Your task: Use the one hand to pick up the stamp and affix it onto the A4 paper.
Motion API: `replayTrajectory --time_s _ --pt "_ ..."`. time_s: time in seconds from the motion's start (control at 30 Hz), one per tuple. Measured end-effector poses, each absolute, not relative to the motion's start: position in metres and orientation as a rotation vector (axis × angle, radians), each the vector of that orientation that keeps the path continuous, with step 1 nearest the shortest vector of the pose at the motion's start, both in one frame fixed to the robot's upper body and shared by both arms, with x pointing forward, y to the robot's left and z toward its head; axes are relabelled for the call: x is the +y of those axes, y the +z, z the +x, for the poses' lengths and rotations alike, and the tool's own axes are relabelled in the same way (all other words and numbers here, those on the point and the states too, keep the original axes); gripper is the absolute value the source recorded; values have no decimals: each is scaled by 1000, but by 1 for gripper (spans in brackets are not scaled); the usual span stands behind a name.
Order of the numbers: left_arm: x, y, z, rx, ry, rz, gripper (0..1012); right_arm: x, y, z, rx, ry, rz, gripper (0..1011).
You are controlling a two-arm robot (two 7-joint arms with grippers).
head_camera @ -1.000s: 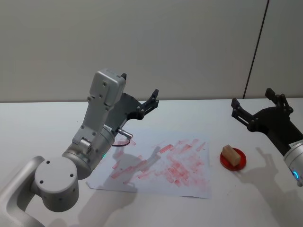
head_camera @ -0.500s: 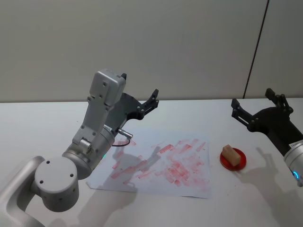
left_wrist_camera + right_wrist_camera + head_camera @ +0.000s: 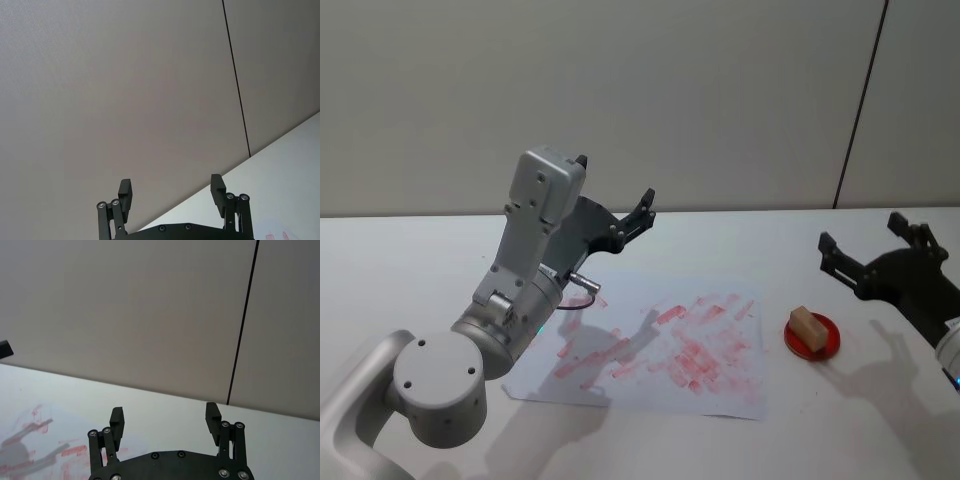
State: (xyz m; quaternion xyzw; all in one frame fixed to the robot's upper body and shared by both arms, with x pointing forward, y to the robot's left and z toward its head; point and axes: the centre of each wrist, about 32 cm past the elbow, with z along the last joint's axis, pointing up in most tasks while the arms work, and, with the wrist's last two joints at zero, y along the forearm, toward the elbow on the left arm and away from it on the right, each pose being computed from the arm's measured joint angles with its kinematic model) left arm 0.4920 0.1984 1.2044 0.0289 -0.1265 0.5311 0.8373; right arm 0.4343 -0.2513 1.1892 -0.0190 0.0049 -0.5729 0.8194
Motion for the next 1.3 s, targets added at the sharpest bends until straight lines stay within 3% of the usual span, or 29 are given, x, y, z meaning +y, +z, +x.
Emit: replayTrajectory --time_s 0.43,1.3 --pt "198 1204 492 -268 1124 61 1001 -258 1179 436 93 -1201 -177 1001" --pt "198 1204 492 -268 1124 61 1001 -240 1142 464 160 -1126 -348 1001"
